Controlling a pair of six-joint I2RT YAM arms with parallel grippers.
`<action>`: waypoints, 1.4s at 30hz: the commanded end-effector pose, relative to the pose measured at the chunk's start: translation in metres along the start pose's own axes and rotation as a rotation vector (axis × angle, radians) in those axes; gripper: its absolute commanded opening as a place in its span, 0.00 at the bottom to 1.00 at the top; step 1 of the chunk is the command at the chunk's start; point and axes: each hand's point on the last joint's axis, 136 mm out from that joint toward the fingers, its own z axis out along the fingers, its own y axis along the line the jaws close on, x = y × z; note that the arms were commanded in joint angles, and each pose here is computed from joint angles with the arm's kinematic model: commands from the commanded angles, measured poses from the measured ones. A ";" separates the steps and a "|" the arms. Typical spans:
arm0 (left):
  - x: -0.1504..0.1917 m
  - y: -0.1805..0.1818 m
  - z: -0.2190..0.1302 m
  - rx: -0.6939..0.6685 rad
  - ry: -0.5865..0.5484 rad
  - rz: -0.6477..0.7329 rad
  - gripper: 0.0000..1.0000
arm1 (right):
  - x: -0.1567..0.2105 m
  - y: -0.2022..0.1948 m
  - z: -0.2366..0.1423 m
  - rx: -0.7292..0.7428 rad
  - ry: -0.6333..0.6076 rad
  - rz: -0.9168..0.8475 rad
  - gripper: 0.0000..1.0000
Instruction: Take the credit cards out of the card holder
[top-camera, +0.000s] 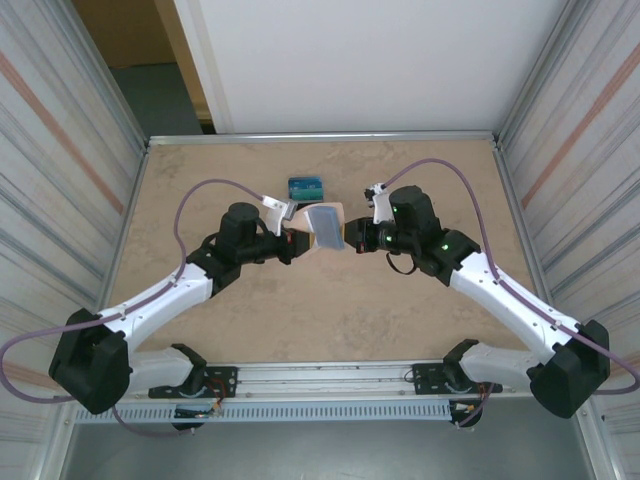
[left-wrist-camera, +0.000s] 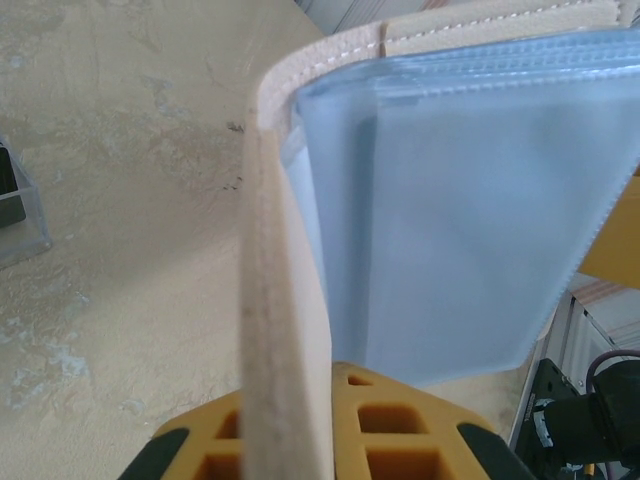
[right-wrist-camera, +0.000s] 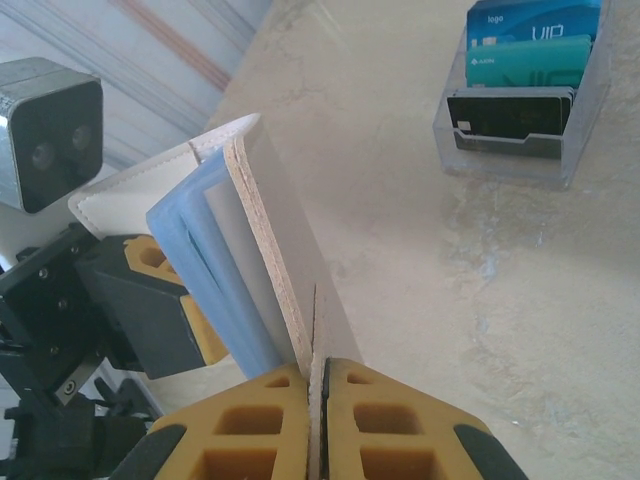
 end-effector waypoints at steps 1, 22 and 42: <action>-0.016 -0.020 -0.005 0.069 -0.033 0.043 0.05 | -0.012 0.016 -0.008 -0.075 -0.053 -0.014 0.08; -0.025 -0.030 -0.009 0.117 -0.030 -0.079 0.00 | -0.002 0.021 -0.004 -0.138 -0.038 -0.076 0.44; -0.023 -0.026 -0.006 0.159 -0.008 -0.167 0.00 | 0.013 0.021 0.003 -0.109 0.005 -0.180 0.86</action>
